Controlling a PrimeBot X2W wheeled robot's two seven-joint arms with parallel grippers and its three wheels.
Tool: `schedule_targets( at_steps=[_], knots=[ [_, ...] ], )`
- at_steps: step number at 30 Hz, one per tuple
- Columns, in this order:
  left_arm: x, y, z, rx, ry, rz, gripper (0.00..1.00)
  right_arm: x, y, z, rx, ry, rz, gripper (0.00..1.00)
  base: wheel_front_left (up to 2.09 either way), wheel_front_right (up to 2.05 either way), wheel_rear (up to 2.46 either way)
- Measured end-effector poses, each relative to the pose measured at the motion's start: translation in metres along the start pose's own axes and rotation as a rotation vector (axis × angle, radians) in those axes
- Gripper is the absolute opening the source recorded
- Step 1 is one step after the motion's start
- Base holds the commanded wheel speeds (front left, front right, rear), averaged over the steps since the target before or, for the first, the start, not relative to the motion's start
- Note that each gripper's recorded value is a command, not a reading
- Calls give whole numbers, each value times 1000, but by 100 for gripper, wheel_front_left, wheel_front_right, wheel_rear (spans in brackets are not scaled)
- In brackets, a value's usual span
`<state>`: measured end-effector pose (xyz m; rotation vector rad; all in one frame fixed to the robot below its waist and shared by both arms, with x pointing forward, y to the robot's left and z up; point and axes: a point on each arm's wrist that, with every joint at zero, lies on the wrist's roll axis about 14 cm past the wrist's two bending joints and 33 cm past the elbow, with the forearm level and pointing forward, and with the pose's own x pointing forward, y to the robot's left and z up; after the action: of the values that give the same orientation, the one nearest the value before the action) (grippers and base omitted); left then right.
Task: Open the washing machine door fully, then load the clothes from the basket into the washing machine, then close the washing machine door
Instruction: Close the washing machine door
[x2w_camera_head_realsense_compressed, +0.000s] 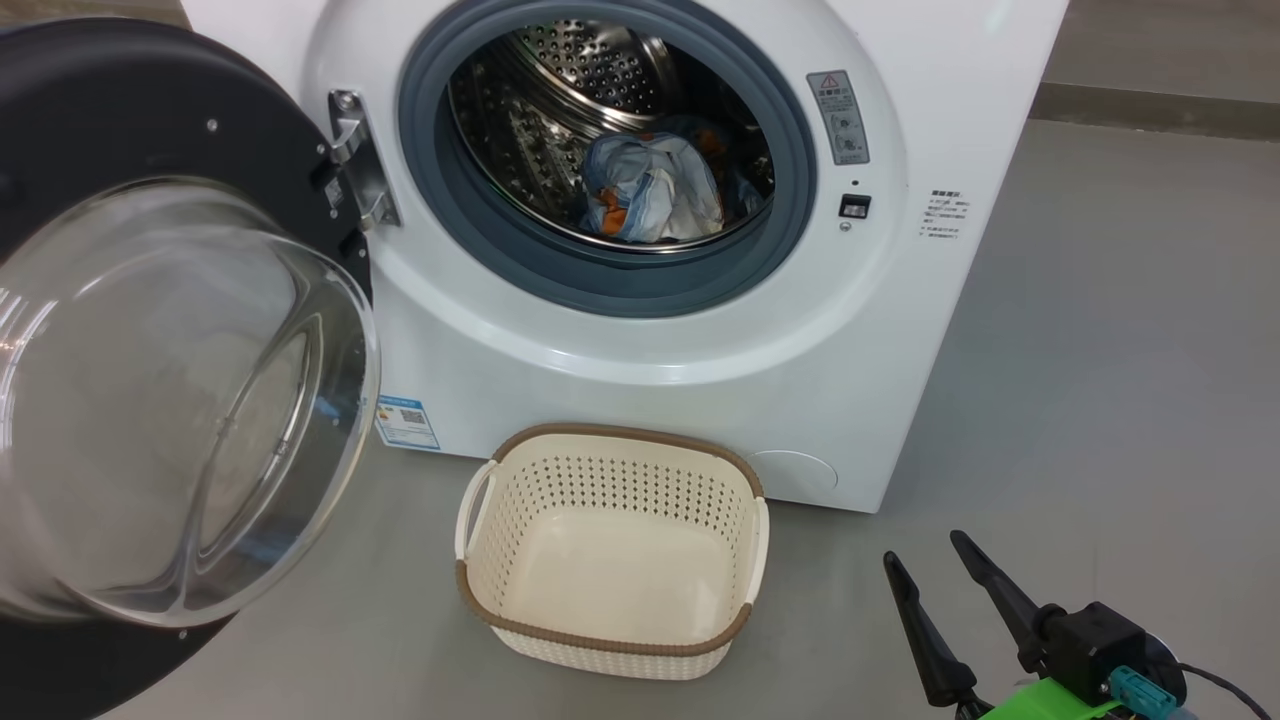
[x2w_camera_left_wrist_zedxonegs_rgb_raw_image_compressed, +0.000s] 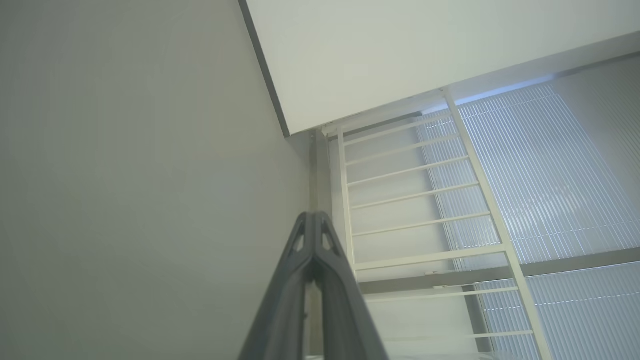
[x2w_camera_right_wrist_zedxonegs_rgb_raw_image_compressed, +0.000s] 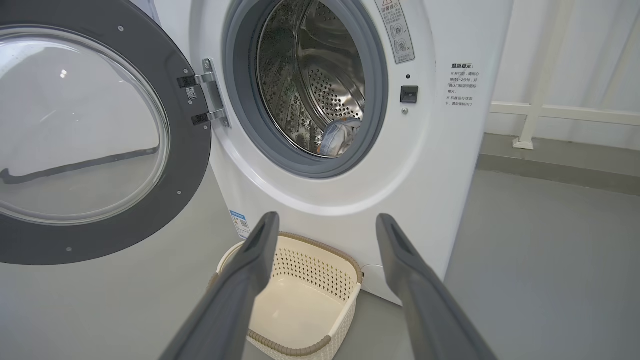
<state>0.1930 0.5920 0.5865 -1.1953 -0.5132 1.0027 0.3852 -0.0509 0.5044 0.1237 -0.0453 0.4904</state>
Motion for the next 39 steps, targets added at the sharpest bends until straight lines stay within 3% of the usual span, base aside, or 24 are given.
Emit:
schedule_targets(
  at_steps=[5, 22, 39],
  knots=[
    [3, -9, -32, -57, 157, 3, 0, -2, -1, -2, 1, 7, -5, 100, 0, 0, 0],
    [-13, -4, -82, -161, 417, 25, 0, 4, 10, -2, -1, 8, 32, 100, 0, 0, 0],
    [-26, -19, -112, -156, 569, -5, 0, 3, 9, -1, -8, 6, 33, 100, 0, 0, 0]
  ],
)
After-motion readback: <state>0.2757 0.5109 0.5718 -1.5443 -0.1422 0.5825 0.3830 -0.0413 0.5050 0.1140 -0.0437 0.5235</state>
